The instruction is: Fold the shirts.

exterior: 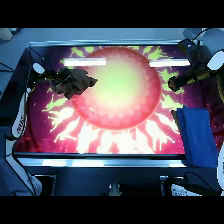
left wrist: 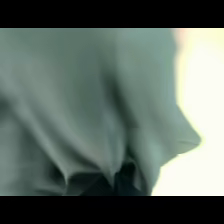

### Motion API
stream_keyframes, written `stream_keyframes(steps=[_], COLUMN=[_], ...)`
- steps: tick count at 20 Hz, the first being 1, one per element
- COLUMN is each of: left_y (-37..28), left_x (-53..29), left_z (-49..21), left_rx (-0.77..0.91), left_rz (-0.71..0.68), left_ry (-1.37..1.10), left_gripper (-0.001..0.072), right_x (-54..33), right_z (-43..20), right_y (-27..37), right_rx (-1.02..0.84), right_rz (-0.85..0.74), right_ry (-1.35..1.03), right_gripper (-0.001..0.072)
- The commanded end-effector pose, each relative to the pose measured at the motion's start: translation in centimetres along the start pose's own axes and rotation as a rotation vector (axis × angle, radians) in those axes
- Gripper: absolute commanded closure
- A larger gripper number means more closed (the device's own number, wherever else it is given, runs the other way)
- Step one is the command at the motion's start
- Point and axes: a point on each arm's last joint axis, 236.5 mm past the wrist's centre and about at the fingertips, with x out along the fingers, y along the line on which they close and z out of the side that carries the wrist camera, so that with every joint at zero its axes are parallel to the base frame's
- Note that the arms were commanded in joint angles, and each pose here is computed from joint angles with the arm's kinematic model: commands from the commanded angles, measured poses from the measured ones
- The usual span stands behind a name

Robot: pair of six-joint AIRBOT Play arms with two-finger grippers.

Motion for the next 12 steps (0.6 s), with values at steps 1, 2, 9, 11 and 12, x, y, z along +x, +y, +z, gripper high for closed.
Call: stream_keyframes(steps=[1,2,9,11,12], left_y=[-10.9,-14.9,-32.0,-32.0,-32.0], left_x=[-9.6,-14.5,-43.2,-43.4,-42.0], left_z=[2.7,2.7,-8.5,-10.3,-11.4], left_rx=[0.336,0.419,0.752,0.754,0.758], left_rz=[-0.174,-0.216,-0.473,-0.43,-0.412], left_ry=[-0.163,-0.232,-0.597,-0.572,-0.526], left_gripper=[0.0684,0.0684,0.0684,0.0684,0.0684], right_x=[-4.1,-6.2,-23.7,-26.5,-27.1], right_z=[0.9,1.3,1.1,-0.5,-1.5], right_y=[-1.2,-1.7,0.2,1.5,2.2], right_rx=[-0.049,-0.059,-0.077,-0.075,-0.076], right_rz=[-0.091,-0.132,-0.327,-0.337,-0.329], right_ry=[-0.058,-0.093,-0.381,-0.403,-0.387], right_gripper=[0.0038,0.0038,0.0038,0.0038,0.0038])
